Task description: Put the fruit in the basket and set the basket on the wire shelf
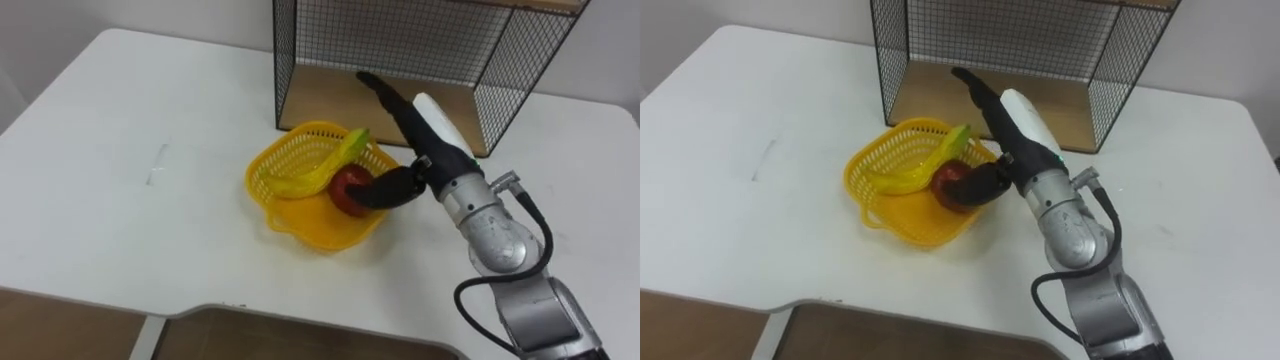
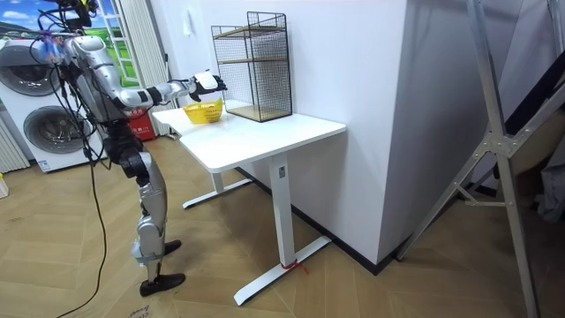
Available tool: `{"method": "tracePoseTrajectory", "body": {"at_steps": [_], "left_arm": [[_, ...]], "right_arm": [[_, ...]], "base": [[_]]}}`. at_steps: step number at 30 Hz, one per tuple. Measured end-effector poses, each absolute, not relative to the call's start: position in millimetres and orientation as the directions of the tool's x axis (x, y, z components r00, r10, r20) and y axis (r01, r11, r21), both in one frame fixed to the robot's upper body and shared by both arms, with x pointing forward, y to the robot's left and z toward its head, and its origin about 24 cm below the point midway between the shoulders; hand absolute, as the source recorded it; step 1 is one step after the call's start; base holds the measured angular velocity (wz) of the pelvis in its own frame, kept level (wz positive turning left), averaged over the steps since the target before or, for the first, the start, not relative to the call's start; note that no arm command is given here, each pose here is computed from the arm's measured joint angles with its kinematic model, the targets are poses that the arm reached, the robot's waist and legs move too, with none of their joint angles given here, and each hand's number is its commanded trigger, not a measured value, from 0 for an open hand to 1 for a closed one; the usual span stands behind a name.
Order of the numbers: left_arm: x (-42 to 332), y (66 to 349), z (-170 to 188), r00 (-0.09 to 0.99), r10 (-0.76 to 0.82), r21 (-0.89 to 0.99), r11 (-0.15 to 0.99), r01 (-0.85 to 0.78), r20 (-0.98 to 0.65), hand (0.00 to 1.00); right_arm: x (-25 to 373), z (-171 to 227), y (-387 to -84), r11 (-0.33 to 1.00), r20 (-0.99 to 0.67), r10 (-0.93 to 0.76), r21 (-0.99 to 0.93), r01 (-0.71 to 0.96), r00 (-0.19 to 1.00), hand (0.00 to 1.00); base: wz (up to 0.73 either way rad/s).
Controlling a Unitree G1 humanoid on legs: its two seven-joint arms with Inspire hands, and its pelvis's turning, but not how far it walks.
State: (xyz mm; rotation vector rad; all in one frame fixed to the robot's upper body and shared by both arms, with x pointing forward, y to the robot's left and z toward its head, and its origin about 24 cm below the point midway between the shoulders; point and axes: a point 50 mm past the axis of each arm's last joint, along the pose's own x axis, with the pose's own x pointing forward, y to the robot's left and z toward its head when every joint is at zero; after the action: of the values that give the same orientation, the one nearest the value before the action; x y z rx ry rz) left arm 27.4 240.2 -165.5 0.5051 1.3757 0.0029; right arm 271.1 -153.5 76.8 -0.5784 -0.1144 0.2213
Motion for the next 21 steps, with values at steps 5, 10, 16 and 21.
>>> {"method": "tracePoseTrajectory", "body": {"at_steps": [5,10,16,21], "left_arm": [[-13,253,-165,0.069,0.369,0.360,0.926,-0.112,-0.927,0.00],[-52,270,-157,-0.101,0.462,0.442,0.728,-0.525,-0.881,0.00],[-50,317,-132,-0.287,0.623,0.483,0.167,-0.860,-0.727,0.00],[-22,370,-87,-0.356,0.778,0.416,-0.135,-0.899,-0.518,0.00]], "right_arm": [[263,80,-196,0.909,0.107,0.023,-0.417,0.024,0.994,0.00],[239,71,-239,0.920,0.095,-0.203,-0.324,0.223,0.975,0.00],[206,76,-282,0.853,0.123,-0.459,-0.215,0.476,0.880,0.00],[187,67,-293,0.773,0.112,-0.560,-0.288,0.566,0.821,0.00]], "base": [[-0.01],[-0.05],[0.05],[-0.07]]}}
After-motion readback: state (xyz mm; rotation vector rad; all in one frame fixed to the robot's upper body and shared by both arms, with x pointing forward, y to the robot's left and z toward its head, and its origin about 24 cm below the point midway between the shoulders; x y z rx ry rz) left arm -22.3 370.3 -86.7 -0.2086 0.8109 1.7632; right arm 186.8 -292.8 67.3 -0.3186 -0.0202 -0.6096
